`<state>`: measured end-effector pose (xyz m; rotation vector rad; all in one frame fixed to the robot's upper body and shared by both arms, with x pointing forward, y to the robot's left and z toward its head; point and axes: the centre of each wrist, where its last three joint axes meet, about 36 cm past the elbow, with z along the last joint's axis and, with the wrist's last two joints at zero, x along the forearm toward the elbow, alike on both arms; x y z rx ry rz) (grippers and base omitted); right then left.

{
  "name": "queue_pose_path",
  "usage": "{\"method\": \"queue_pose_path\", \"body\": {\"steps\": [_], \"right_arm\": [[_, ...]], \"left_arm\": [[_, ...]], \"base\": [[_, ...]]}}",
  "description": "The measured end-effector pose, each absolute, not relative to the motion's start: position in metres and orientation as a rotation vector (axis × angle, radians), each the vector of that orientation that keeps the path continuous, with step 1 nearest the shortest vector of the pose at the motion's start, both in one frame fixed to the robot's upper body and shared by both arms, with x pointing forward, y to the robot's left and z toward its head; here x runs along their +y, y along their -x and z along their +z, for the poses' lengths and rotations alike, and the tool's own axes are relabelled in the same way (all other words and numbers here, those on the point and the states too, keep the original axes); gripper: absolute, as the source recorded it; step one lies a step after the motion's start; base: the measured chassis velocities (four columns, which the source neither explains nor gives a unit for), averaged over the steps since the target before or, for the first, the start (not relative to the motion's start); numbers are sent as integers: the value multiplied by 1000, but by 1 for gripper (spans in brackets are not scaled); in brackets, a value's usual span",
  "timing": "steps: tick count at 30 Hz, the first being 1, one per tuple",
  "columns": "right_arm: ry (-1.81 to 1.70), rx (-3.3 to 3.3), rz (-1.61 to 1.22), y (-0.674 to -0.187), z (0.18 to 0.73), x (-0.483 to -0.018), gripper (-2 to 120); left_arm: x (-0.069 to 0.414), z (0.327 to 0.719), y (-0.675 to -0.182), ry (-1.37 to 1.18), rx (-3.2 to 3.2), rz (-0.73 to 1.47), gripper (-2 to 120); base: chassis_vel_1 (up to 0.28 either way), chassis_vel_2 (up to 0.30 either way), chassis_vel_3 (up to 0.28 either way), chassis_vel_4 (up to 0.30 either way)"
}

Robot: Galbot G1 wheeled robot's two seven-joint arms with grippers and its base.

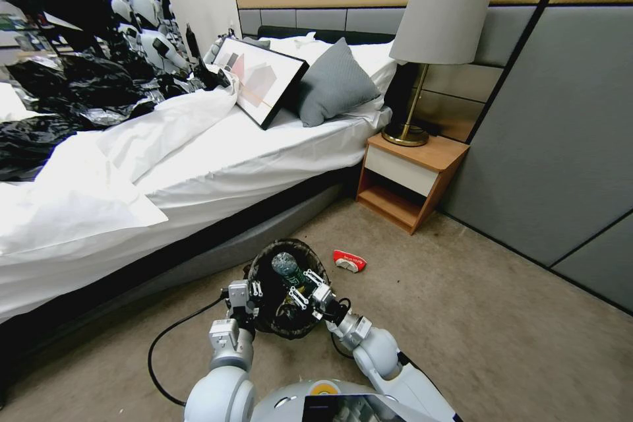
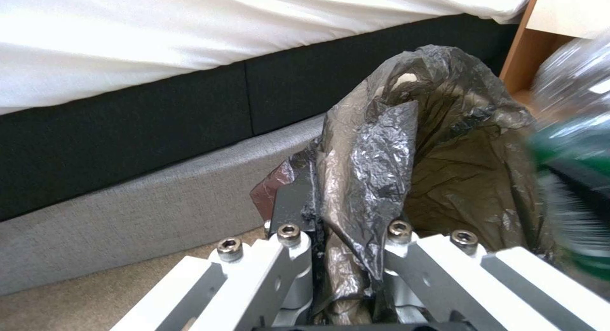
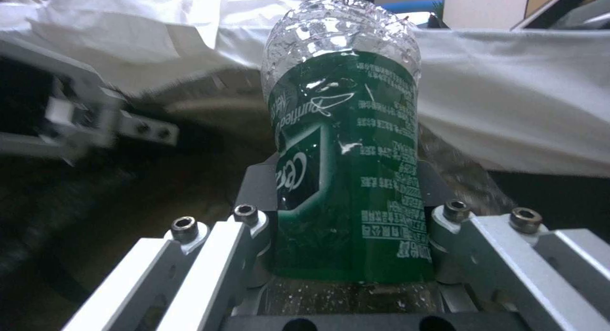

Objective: Pick up the trash bin, then pick up the garbage from the floor and place it into the trash bin.

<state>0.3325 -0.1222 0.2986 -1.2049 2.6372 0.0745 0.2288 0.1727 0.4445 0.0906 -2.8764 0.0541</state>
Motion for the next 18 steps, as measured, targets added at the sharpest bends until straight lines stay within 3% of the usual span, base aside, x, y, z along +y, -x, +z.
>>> {"method": "queue_pose_path", "body": {"steps": [9, 11, 13, 15, 18], "right_arm": [[1191, 2676, 54, -334, 290, -126, 30], [1186, 2682, 48, -333, 289, -127, 44], [1185, 2683, 47, -333, 289, -128, 47], [1187, 2678, 44, -333, 291, -129, 61], [1190, 2676, 36, -333, 291, -130, 69]], "left_arm": [[172, 444, -229, -89, -2877, 54, 6], [172, 444, -229, -88, -2876, 54, 6], [172, 444, -229, -88, -2876, 54, 6], [172, 443, -229, -88, -2876, 54, 6], [172, 443, -229, -88, -2876, 55, 6]], "base": [[0, 0, 0, 0], [0, 0, 0, 0], [0, 0, 0, 0], [0, 0, 0, 0], [0, 0, 0, 0]]}}
